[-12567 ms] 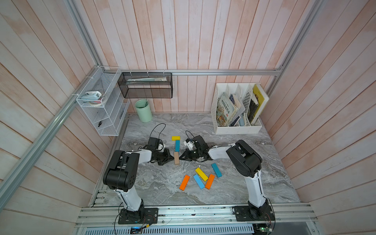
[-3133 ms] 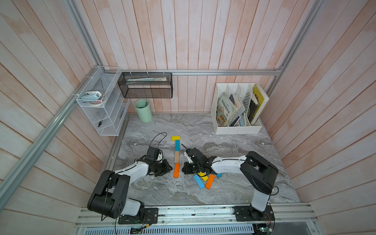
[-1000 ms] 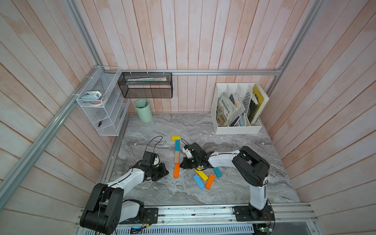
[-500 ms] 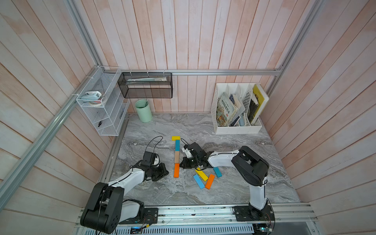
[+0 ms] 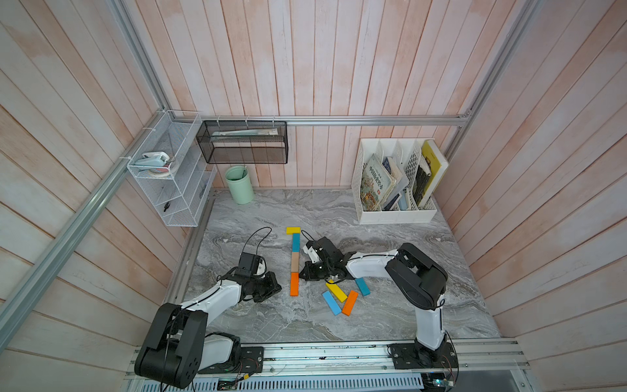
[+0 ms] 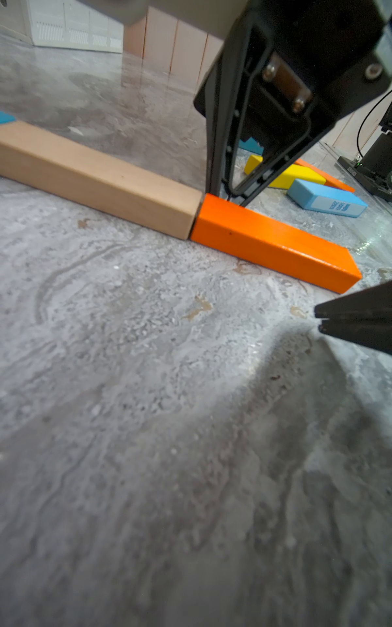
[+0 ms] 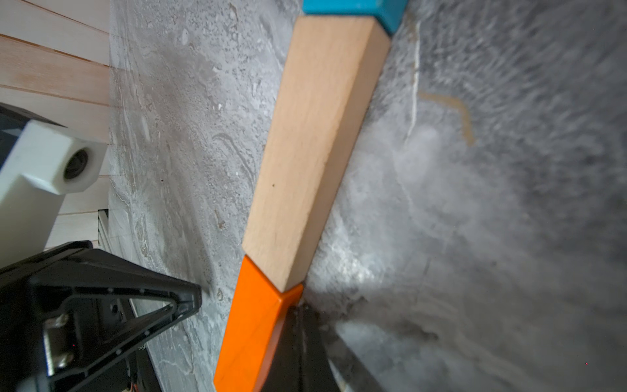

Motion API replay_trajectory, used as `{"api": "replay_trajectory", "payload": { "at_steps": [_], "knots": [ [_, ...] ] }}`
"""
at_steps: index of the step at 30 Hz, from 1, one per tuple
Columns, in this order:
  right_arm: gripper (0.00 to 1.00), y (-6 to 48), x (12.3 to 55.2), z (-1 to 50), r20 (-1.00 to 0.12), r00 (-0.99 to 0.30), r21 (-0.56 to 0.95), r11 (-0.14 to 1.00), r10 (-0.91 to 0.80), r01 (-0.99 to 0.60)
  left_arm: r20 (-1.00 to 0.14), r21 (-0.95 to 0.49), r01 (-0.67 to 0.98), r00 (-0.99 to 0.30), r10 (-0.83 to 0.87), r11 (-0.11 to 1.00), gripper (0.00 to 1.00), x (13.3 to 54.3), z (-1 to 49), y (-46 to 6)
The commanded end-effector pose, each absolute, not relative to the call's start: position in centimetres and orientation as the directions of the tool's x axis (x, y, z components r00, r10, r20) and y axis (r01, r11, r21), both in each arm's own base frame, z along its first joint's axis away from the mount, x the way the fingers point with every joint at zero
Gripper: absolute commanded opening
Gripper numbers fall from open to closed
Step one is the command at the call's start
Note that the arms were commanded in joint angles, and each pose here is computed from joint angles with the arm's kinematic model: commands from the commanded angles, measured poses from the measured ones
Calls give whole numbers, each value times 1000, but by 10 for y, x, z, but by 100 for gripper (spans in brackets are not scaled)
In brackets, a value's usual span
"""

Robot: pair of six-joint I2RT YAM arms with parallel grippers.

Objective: Assemble a giraffe with building blocks
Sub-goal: Assemble the building block at the center of the board, then move the building block to the center of the board.

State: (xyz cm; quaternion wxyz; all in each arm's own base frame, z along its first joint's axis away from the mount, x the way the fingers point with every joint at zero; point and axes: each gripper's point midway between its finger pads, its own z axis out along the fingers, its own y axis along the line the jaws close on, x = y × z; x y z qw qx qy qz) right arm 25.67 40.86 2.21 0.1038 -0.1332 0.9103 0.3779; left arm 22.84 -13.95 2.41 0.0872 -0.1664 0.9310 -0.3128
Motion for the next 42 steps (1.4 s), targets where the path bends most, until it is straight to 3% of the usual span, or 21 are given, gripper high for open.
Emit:
{"api": "replay_trajectory", "payload": {
  "at_steps": [1, 7, 10, 17, 19, 23, 42],
  "knots": [
    [0, 387, 262, 15, -294, -947, 610, 738, -127, -288, -78, -629, -229, -932, -353, 743, 0, 233, 31, -142],
    [1, 342, 272, 69, -470, -865, 374, 848, -177, -376, -94, -648, -210, -932, -350, 732, 0, 235, 39, -144],
    [27, 309, 268, 95, -499, -837, 230, 897, -225, -378, -113, -655, -196, -930, -351, 730, 0, 236, 44, -144],
    [34, 259, 209, 76, -243, -870, 32, 893, -428, -448, -128, -671, -177, -929, -348, 720, 0, 238, 53, -147],
    [47, 253, 194, 73, -216, -856, -12, 878, -470, -479, -135, -679, -167, -929, -345, 714, 0, 239, 56, -148],
    [57, 247, 186, 69, -207, -857, -5, 876, -472, -481, -140, -688, -159, -928, -344, 708, 0, 238, 61, -149],
    [56, 250, 190, 21, -151, -853, 24, 860, -500, -509, -135, -680, -168, -928, -348, 713, 0, 232, 57, -146]
  ]
}}
